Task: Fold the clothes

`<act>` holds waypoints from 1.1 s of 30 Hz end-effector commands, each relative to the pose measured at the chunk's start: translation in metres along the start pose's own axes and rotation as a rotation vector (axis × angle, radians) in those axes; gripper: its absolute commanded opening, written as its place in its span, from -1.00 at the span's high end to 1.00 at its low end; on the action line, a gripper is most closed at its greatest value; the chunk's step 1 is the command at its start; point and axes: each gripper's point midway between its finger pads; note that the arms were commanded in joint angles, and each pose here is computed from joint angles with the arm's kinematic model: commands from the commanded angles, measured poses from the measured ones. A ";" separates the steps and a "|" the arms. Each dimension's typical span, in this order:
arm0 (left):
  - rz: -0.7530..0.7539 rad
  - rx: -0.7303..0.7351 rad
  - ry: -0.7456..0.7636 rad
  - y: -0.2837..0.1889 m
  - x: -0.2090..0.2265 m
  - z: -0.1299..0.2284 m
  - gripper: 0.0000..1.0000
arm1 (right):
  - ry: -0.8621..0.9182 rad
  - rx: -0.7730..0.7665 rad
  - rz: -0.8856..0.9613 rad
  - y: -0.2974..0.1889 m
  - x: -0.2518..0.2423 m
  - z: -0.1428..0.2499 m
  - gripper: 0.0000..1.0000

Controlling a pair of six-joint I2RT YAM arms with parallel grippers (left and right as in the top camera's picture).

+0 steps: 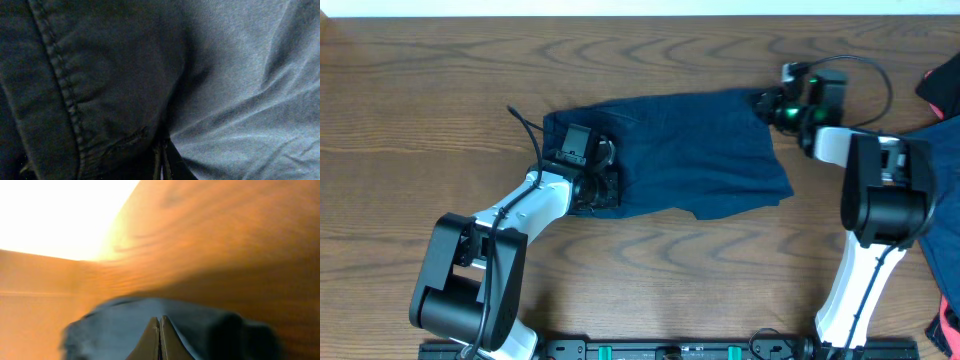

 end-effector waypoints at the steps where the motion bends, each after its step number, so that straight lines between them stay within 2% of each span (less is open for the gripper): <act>1: -0.108 0.038 -0.026 0.004 0.023 0.015 0.88 | 0.043 0.303 -0.232 -0.001 0.054 0.057 0.97; 5: -0.098 -0.026 -0.009 -0.011 0.016 -0.003 0.88 | 0.034 0.475 -0.301 0.010 0.087 0.105 0.97; 10: -0.100 -0.128 0.016 -0.042 0.006 -0.023 0.88 | 0.036 0.595 -0.260 0.044 0.105 0.170 0.97; 15: -0.166 -0.185 0.021 -0.065 0.011 -0.028 0.88 | -0.008 0.610 -0.163 0.077 0.106 0.223 0.98; 22: -0.264 -0.153 -0.002 -0.064 0.030 -0.020 0.88 | -0.028 0.572 0.034 0.111 0.094 0.288 0.98; 25: -0.297 -0.149 -0.005 -0.062 0.036 -0.020 0.88 | -0.032 0.481 0.168 0.121 0.075 0.296 0.98; 27: -0.301 -0.138 -0.011 -0.056 0.039 -0.019 0.89 | -0.034 0.378 0.248 0.127 0.063 0.287 0.98; 30: -0.306 -0.089 -0.037 -0.040 0.044 -0.011 0.88 | -0.078 0.198 0.317 0.133 0.052 0.255 0.95; 33: -0.318 -0.029 -0.054 -0.022 0.052 -0.001 0.88 | -0.070 0.106 0.350 0.130 0.043 0.227 0.95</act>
Point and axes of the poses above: each gripper's point midway between its finger pads, its own y axis out along the fingers, its own x axis along the line the jaws close on, z = x × y, and after that the axes turned 9 degrees about y, right-handed
